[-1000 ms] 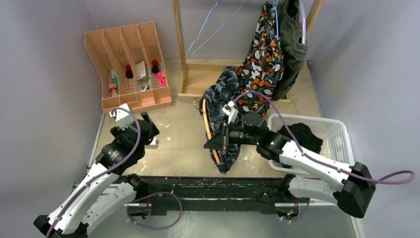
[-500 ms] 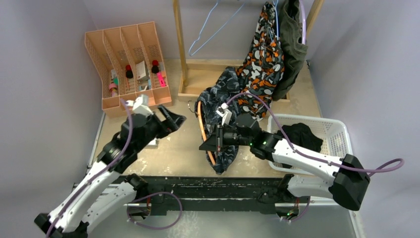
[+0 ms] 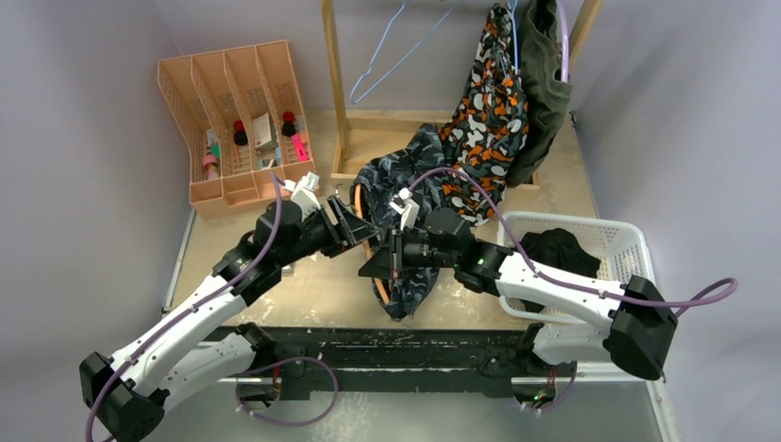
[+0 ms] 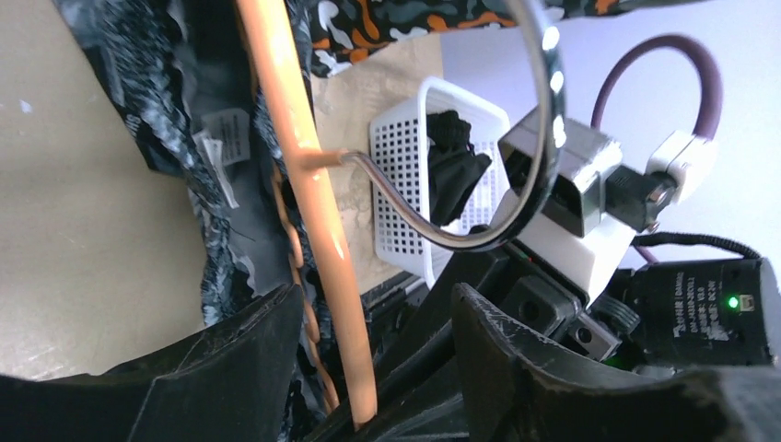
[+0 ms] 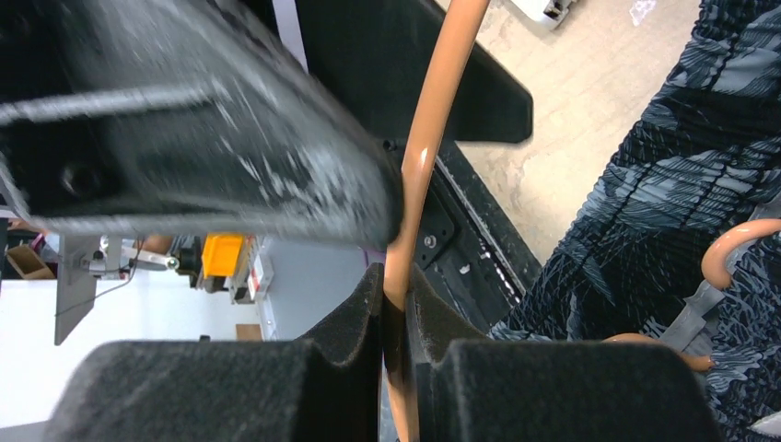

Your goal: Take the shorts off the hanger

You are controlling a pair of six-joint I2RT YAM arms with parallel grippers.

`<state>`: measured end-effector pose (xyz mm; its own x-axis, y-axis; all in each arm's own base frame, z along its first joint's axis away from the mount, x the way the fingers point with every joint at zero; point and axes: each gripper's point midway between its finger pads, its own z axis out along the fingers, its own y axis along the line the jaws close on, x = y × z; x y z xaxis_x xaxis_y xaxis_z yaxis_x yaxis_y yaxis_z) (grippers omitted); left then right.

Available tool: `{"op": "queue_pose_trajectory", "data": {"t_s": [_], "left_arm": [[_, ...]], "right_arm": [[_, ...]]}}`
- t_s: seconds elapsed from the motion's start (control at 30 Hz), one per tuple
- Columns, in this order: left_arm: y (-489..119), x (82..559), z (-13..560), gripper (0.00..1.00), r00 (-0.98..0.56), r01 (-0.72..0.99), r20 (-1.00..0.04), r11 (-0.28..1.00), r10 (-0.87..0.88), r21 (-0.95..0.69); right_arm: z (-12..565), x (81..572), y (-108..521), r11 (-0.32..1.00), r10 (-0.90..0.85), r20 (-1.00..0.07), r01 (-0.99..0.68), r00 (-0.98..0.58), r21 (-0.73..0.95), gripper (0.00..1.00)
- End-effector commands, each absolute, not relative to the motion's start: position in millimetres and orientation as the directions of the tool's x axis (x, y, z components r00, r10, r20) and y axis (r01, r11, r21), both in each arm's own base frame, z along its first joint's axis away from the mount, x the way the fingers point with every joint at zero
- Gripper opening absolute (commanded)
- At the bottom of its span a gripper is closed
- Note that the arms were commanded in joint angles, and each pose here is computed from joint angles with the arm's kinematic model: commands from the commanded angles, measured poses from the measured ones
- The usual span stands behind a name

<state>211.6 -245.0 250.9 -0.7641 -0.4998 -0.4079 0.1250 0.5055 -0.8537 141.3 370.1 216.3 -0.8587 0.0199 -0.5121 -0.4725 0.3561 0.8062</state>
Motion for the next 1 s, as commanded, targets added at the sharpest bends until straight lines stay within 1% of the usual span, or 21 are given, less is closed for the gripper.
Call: {"op": "queue_pose_trajectory", "data": {"t_s": [0.0, 0.07, 0.23, 0.3, 0.37, 0.43, 0.5, 0.53, 0.57, 0.63, 0.7, 0.73, 0.83, 0.97], "left_arm": [[-255, 207, 261, 0.57, -0.775, 0.175, -0.418, 0.474, -0.474, -0.863], [-255, 207, 259, 0.51, -0.774, 0.171, -0.417, 0.477, -0.476, -0.862], [-254, 210, 258, 0.30, -0.767, 0.164, -0.418, 0.481, -0.487, -0.861], [-253, 212, 257, 0.18, -0.762, 0.157, -0.418, 0.485, -0.495, -0.860], [-254, 215, 255, 0.10, -0.760, 0.146, -0.413, 0.486, -0.503, -0.861], [-256, 217, 257, 0.01, -0.760, 0.148, -0.412, 0.484, -0.502, -0.862], [-257, 219, 258, 0.00, -0.761, 0.144, -0.413, 0.491, -0.500, -0.859], [-256, 220, 258, 0.00, -0.759, 0.136, -0.414, 0.499, -0.503, -0.856], [-253, 221, 258, 0.00, -0.753, 0.127, -0.419, 0.511, -0.508, -0.850], [-248, 222, 262, 0.00, -0.740, 0.123, -0.437, 0.537, -0.511, -0.835], [-238, 224, 269, 0.00, -0.718, 0.104, -0.463, 0.578, -0.519, -0.809], [-233, 225, 276, 0.00, -0.701, 0.106, -0.479, 0.587, -0.528, -0.803], [-223, 227, 294, 0.00, -0.659, 0.104, -0.503, 0.596, -0.558, -0.797], [-219, 227, 309, 0.00, -0.647, 0.096, -0.507, 0.599, -0.569, -0.795]], "right_arm": [[282, 150, 385, 0.229, 0.119, -0.618, -0.584, -0.777, 0.779, 0.00], [286, 148, 387, 0.208, 0.117, -0.623, -0.595, -0.773, 0.776, 0.00], [279, 142, 388, 0.207, 0.087, -0.619, -0.593, -0.781, 0.778, 0.00], [278, 138, 389, 0.194, 0.072, -0.618, -0.597, -0.783, 0.778, 0.00], [280, 133, 389, 0.180, 0.062, -0.624, -0.606, -0.779, 0.775, 0.00], [283, 131, 387, 0.171, 0.062, -0.628, -0.612, -0.775, 0.772, 0.00], [285, 131, 386, 0.174, 0.065, -0.633, -0.616, -0.772, 0.769, 0.00], [286, 131, 385, 0.179, 0.067, -0.634, -0.616, -0.770, 0.767, 0.03], [287, 131, 384, 0.181, 0.071, -0.635, -0.616, -0.770, 0.767, 0.10], [292, 132, 379, 0.188, 0.086, -0.637, -0.615, -0.766, 0.766, 0.30], [295, 135, 371, 0.231, 0.113, -0.633, -0.600, -0.766, 0.766, 0.42], [295, 137, 366, 0.257, 0.128, -0.632, -0.590, -0.764, 0.765, 0.44], [294, 141, 350, 0.324, 0.161, -0.625, -0.558, -0.764, 0.764, 0.45], [268, 149, 330, 0.479, 0.177, -0.570, -0.436, -0.802, 0.762, 0.46]]}}
